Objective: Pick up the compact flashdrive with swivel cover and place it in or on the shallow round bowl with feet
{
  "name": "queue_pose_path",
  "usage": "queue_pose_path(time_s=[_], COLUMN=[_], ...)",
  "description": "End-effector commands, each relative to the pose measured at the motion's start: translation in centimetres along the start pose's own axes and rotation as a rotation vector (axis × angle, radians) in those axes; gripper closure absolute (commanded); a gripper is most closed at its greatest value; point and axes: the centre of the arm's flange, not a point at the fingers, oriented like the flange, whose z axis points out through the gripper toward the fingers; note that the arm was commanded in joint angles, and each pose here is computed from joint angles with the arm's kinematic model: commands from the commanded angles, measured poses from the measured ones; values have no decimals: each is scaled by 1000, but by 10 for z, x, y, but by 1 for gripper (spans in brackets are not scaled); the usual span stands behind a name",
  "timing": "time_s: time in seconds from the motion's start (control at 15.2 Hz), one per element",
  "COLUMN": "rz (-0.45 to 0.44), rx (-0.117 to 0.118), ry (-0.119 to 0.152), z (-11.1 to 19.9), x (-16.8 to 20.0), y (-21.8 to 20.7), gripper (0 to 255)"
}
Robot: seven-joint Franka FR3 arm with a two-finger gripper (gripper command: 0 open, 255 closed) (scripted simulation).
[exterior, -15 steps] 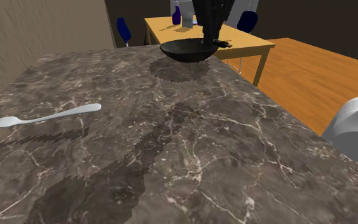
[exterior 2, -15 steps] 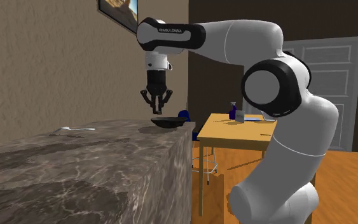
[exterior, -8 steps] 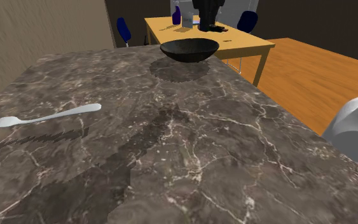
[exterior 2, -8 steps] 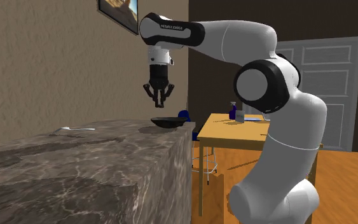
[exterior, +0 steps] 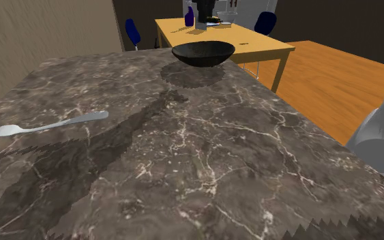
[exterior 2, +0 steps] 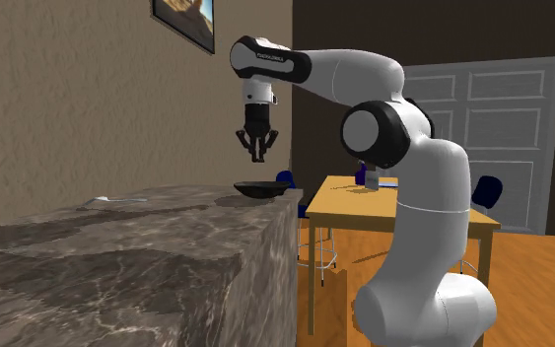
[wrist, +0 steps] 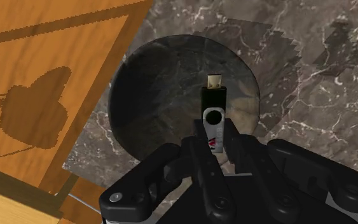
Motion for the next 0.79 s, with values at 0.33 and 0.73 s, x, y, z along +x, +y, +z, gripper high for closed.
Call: queue_pose_path(time_s=[0.33,0.73], rz=[0,0], rx=[0,0], ry=[0,0], z=[20,52], x=[31,29], y=[22,21], gripper=[255,255])
